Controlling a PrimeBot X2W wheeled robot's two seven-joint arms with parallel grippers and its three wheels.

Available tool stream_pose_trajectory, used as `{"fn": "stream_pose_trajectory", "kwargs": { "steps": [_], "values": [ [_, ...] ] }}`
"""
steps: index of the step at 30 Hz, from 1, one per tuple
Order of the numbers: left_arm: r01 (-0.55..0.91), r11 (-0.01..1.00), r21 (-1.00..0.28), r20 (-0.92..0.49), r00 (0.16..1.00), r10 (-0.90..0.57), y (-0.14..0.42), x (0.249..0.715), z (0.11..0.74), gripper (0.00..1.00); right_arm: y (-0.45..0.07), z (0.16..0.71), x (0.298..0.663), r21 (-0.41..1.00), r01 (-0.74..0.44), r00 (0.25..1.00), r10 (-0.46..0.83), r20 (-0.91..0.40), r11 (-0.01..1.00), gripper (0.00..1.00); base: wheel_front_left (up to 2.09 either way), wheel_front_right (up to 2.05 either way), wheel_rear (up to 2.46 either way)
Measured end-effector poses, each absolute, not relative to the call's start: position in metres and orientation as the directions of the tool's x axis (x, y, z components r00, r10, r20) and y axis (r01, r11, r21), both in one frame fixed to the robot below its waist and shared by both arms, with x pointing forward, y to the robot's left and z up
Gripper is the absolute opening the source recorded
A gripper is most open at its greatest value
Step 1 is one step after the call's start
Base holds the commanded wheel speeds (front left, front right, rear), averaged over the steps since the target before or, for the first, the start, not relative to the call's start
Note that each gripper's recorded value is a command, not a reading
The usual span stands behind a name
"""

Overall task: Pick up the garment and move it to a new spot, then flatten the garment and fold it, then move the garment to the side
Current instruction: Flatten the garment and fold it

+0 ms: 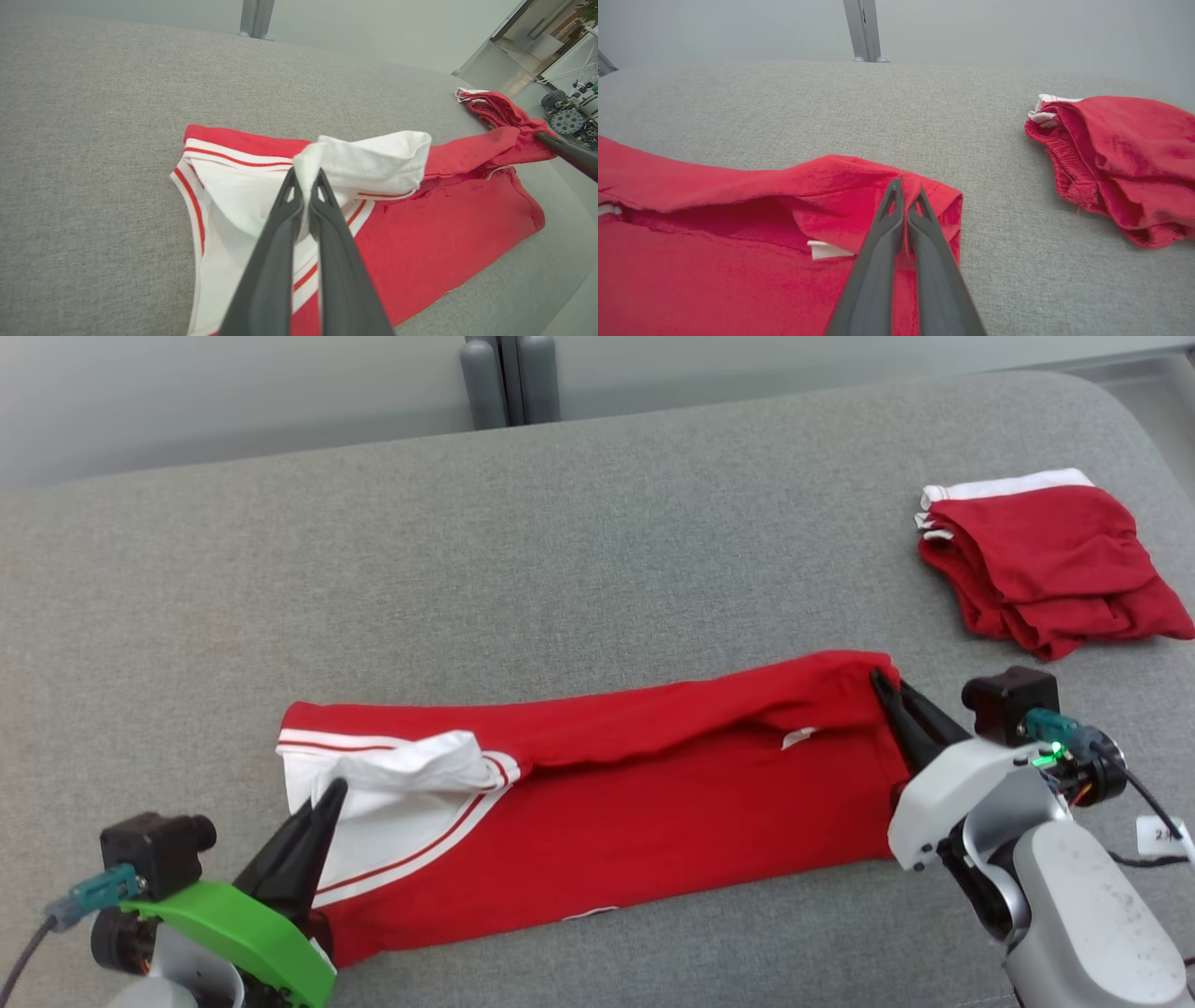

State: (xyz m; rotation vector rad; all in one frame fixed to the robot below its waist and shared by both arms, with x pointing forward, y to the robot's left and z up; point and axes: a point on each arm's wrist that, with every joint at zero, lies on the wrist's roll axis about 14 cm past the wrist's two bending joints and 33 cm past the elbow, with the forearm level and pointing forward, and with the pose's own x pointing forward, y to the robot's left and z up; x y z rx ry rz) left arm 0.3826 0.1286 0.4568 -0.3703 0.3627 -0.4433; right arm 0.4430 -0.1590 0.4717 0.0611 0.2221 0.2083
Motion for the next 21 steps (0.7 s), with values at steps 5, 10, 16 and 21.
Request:
{"fn": "stream_pose_trajectory", "kwargs": {
  "steps": [5, 10, 16, 21],
  "values": [
    [0.279, 0.845, -0.456, -0.28, 0.856, -0.434, 0.136, 0.369, 0.442, 0.0, -0.157, 0.47, 0.429, 0.087, -0.188, 0.955, 0.203, -0.218, 0.978, 0.22, 0.0, 0.0, 0.0],
    [0.242, 0.852, -0.465, -0.275, 0.875, -0.398, 0.139, 0.362, 0.434, 1.0, -0.162, 0.468, 0.415, 0.107, -0.147, 0.963, 0.167, -0.211, 0.983, 1.0, 0.0, 0.0, 0.0],
    [0.18, 0.866, -0.467, -0.257, 0.909, -0.328, 0.148, 0.35, 0.432, 1.0, -0.179, 0.469, 0.396, 0.137, -0.067, 0.977, 0.093, -0.19, 0.988, 1.0, 0.0, 0.0, 0.0],
    [0.138, 0.882, -0.45, -0.192, 0.95, -0.247, 0.158, 0.348, 0.448, 1.0, -0.189, 0.475, 0.386, 0.141, -0.031, 0.984, 0.055, -0.17, 0.989, 1.0, 0.0, 0.0, 0.0]
  ]
}}
